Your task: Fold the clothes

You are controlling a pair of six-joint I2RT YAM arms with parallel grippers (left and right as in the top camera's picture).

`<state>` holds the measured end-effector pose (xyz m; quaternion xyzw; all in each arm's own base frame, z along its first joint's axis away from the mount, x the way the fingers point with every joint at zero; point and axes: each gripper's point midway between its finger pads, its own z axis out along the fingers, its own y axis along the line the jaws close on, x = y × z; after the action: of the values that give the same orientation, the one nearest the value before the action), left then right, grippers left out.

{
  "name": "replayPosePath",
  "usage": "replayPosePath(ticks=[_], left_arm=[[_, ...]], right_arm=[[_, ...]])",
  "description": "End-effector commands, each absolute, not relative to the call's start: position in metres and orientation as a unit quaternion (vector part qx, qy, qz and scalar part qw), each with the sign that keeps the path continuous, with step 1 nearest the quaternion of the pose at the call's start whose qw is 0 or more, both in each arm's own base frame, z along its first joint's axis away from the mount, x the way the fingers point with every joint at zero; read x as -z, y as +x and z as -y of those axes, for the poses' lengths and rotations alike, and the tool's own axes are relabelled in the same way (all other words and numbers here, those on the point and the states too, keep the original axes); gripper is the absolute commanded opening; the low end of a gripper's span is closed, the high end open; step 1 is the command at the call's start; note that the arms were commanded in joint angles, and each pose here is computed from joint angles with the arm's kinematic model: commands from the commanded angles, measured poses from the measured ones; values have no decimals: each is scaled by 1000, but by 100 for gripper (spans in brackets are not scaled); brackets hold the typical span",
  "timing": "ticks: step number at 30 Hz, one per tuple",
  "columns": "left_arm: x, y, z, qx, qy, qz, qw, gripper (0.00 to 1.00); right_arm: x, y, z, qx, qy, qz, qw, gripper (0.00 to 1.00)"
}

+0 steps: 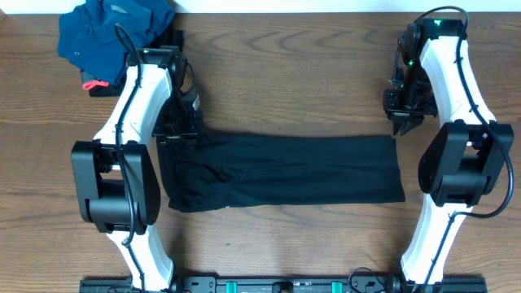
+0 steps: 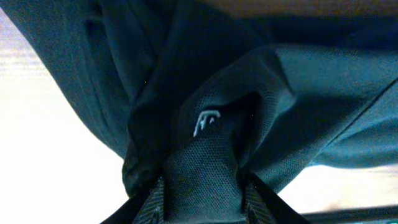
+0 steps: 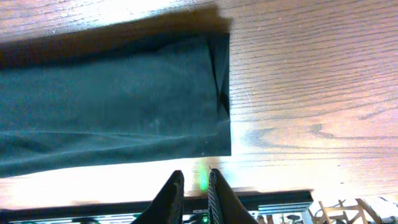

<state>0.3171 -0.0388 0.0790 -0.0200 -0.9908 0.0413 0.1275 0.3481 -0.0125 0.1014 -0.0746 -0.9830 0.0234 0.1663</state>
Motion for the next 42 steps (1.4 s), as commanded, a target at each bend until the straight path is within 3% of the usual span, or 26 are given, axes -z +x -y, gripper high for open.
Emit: replayPosePath(ticks=[1, 6, 9, 11, 14, 16, 19, 22, 25, 34, 42], left_arm=[[-86, 319, 34, -35, -16, 992, 121, 42], [-86, 319, 34, -35, -16, 992, 120, 40], [-86, 319, 35, -36, -16, 992, 120, 24], [-86, 319, 35, -36, -16, 992, 120, 23], [-86, 321, 35, -36, -16, 993, 115, 33], [-85, 325, 35, -36, -16, 994, 106, 47], [-87, 341, 36, -38, -18, 997, 68, 64], [-93, 363, 37, -40, -22, 999, 13, 68], [-100, 382, 39, -42, -30, 998, -35, 82], [-85, 390, 41, -47, -63, 996, -32, 83], [-60, 385, 50, -73, -76, 994, 3, 72]], right_arm=[[-112, 347, 13, -35, -78, 985, 152, 14], [-127, 346, 15, -41, -81, 988, 128, 13], [-142, 345, 15, -40, -82, 990, 107, 13], [-153, 344, 13, -34, -83, 992, 89, 17], [-160, 345, 7, -21, -81, 994, 75, 45], [-160, 346, 4, -20, -74, 994, 74, 56], [-157, 352, -1, -19, -65, 996, 64, 60], [-155, 361, -12, -10, -49, 998, 47, 63], [-155, 365, -21, -7, -36, 999, 40, 64], [-155, 363, -36, -8, -8, 999, 40, 64], [-155, 363, -39, -8, -1, 999, 40, 64]])
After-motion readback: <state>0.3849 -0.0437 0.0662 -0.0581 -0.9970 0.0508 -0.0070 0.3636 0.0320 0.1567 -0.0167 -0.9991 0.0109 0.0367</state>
